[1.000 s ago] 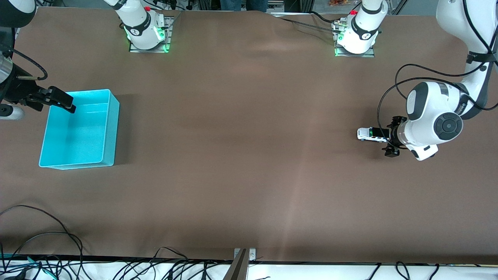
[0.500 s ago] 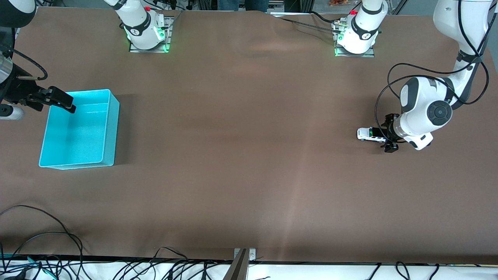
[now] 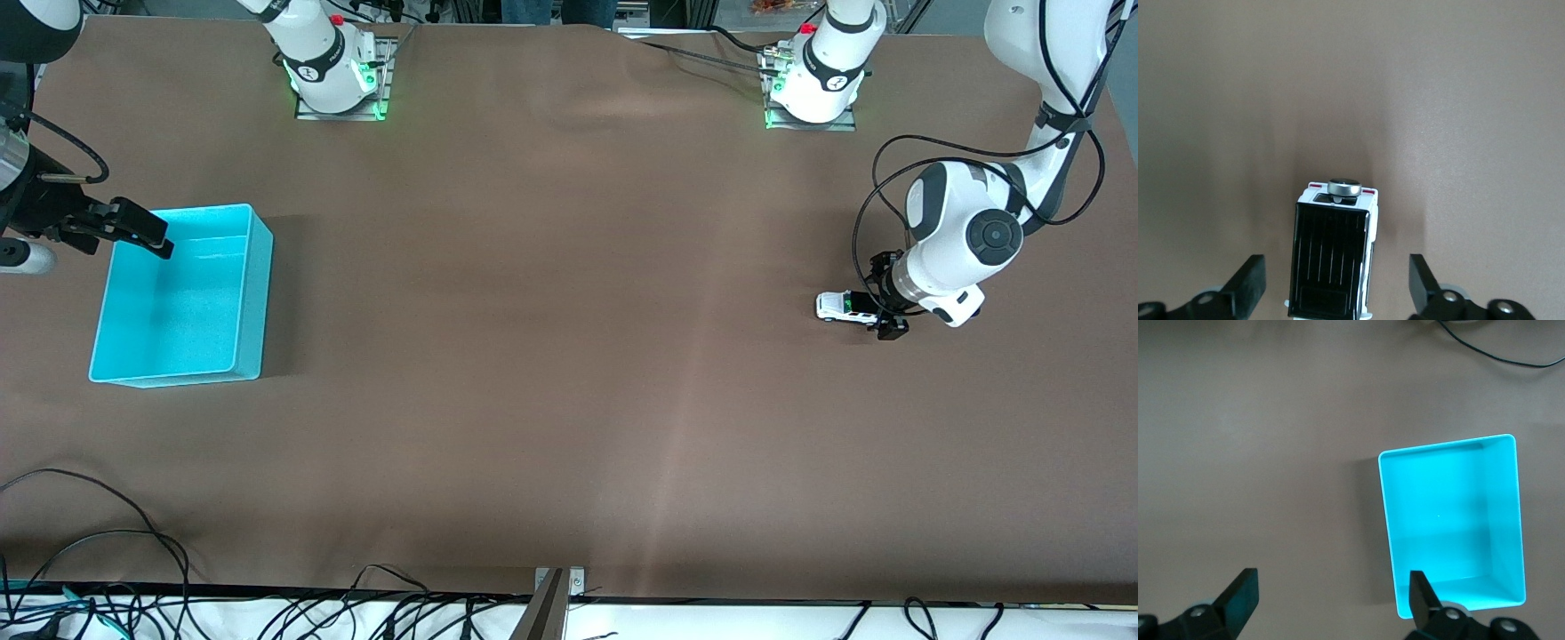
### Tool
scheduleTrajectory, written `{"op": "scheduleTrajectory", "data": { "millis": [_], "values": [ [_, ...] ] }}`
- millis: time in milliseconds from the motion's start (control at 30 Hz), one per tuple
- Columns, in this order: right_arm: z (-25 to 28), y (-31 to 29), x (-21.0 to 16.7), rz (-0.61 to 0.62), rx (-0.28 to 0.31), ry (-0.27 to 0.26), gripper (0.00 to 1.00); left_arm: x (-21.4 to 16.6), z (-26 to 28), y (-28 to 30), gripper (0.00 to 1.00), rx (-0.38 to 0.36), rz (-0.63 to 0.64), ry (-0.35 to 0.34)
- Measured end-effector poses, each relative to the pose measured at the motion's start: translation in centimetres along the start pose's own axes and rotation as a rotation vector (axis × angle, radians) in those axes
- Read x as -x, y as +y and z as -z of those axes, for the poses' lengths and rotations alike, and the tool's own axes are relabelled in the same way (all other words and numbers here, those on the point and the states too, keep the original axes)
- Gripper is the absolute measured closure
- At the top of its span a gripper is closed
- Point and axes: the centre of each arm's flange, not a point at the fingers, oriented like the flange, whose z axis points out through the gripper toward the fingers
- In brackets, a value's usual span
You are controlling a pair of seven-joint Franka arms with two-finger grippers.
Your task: Wind and store white jeep toy
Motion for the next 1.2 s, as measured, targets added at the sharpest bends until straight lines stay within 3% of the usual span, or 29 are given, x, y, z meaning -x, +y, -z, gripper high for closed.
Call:
{"op": "scheduleTrajectory", "data": {
  "millis": [233, 333, 367, 400, 533, 867, 1200],
  "values": [
    [0.0, 0.0, 0.0, 0.000, 0.000, 0.000, 0.00, 0.1, -0.2, -0.2, 0.11, -0.002, 0.010, -0.001],
    [0.0, 0.0, 0.0, 0.000, 0.000, 0.000, 0.00, 0.3, -0.2, -0.2, 0.29, -0.001, 0.007, -0.001],
    [0.0, 0.0, 0.0, 0.000, 0.000, 0.000, 0.00, 0.4, -0.2, -0.2, 0.29, -0.001, 0.005, -0.001],
    [0.0, 0.0, 0.0, 0.000, 0.000, 0.000, 0.00, 0.6, -0.2, -0.2, 0.39, -0.001, 0.002, -0.001],
    [0.0, 0.0, 0.0, 0.000, 0.000, 0.000, 0.00, 1.0, -0.1, -0.2, 0.53, -0.001, -0.006, 0.000],
    [0.0, 0.0, 0.0, 0.000, 0.000, 0.000, 0.00, 2.9, 0.5, 0.2, 0.53, 0.006, -0.035, -0.007],
    [0.0, 0.0, 0.0, 0.000, 0.000, 0.000, 0.00, 8.8, 3.0, 0.9, 0.53, 0.032, 0.051, -0.004]
  ]
}}
